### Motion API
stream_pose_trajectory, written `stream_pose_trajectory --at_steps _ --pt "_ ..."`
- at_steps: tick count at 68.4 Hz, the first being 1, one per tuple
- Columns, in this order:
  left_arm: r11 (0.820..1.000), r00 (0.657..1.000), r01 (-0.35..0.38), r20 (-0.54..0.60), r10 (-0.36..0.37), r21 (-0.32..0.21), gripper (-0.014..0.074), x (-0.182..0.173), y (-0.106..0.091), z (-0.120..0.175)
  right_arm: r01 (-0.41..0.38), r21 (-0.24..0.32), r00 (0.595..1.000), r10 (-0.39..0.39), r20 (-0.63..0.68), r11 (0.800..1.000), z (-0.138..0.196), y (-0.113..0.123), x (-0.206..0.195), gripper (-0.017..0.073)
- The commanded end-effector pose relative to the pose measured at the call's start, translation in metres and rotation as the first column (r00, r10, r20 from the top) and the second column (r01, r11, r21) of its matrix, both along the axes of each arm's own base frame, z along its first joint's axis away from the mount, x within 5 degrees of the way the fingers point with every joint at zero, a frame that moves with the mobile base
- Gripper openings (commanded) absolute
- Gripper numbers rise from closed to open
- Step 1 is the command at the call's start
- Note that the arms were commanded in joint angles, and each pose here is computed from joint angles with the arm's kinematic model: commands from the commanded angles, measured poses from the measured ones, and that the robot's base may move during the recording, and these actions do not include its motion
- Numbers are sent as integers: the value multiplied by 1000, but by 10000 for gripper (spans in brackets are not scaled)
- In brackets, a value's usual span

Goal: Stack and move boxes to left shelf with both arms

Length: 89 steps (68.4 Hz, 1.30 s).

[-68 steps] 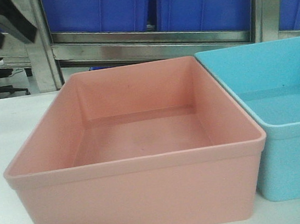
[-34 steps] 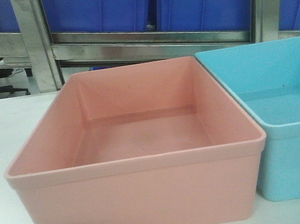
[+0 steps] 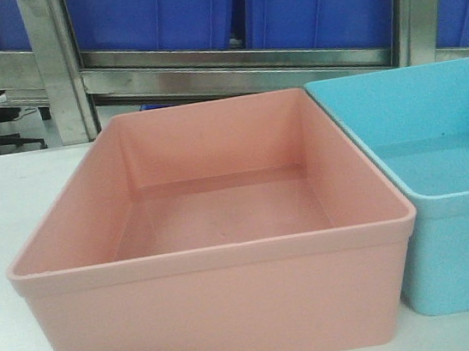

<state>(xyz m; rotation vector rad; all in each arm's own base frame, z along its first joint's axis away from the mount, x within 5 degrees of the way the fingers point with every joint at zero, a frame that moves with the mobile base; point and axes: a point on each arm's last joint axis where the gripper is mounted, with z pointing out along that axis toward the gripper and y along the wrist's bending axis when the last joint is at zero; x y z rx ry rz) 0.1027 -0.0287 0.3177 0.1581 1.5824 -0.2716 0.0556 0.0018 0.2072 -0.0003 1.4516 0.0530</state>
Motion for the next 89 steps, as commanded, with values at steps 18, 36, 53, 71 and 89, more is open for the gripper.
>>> stream_pose_trajectory --at_steps 18,36,53,71,89 --pt "999 995 -15 98 19 -37 262 -1 2 17 8 -5 993 -7 120 1000 16 0 -4 52" --pt "999 995 -15 98 19 -37 262 -1 2 17 -22 89 952 -6 307 996 36 -2 -10 52" --pt "999 995 -15 98 19 -37 262 -1 2 17 -7 31 998 9 -60 1000 58 0 -7 52" --pt "999 995 -15 98 19 -37 262 -1 2 17 -56 -166 926 -10 -376 985 85 2 18 52" --pt "999 995 -15 98 19 -37 262 -1 2 17 -118 -80 756 38 -654 990 91 7 53 52"
